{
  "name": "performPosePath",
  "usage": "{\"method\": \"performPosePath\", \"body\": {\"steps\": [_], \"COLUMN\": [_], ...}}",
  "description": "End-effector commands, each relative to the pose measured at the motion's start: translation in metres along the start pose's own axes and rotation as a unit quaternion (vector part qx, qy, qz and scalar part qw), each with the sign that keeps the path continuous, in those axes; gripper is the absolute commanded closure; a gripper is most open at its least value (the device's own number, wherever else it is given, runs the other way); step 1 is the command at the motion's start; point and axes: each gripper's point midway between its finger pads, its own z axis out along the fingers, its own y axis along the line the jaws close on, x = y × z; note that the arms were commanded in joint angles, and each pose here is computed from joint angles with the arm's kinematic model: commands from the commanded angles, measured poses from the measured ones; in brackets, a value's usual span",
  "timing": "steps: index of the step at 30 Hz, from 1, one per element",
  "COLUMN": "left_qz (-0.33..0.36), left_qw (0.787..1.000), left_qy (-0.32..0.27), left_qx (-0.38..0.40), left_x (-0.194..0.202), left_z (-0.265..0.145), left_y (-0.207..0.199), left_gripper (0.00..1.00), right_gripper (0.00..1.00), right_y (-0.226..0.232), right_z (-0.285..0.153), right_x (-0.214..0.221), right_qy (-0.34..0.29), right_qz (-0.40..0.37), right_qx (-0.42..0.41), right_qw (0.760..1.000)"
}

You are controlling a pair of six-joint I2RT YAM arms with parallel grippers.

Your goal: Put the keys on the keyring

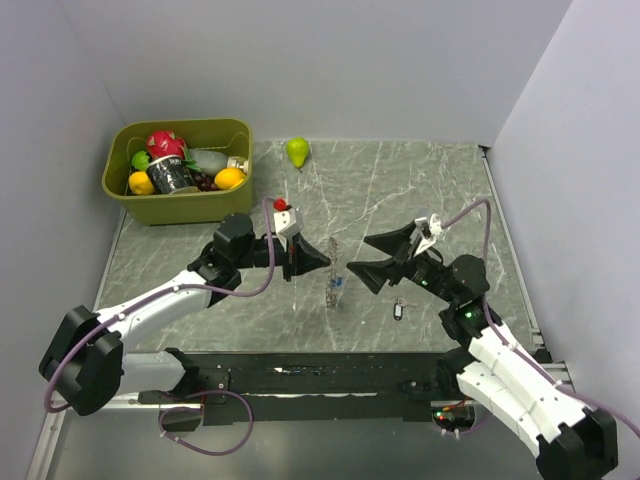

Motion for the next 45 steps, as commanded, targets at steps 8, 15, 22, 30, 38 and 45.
{"method": "performPosePath", "body": {"steps": [8,15,22,30,38,45], "left_qz": [0.015,0.025,0.018,0.021,0.019,0.018], "left_qw": [1.0,1.0,1.0,1.0,1.0,1.0], "left_qy": [-0.007,-0.006,-0.003,-0.001,-0.001,0.004], "left_qx": [-0.019,-0.018,-0.01,-0.006,0.002,-0.002], "left_x": [0.013,0.017,0.024,0.023,0.025,0.027], "left_z": [-0.01,-0.015,-0.014,-0.013,-0.01,-0.009], "left_y": [-0.001,-0.005,-0.007,-0.006,-0.007,-0.005], "left_gripper": [0.99,0.99,0.99,0.99,0.99,0.99], "right_gripper": [0.0,0.06,0.17,0.21,0.24,0.52], "right_y": [-0.1,-0.122,-0.132,-0.133,-0.145,-0.154], "right_z": [-0.063,-0.091,-0.117,-0.133,-0.141,-0.141], "right_x": [0.076,0.128,0.174,0.174,0.179,0.185], "right_qy": [0.136,0.218,0.309,0.302,0.31,0.317], "right_qz": [0.134,0.182,0.219,0.212,0.21,0.232], "right_qx": [0.354,0.439,0.5,0.525,0.551,0.55], "right_qw": [0.916,0.852,0.779,0.767,0.746,0.737]}}
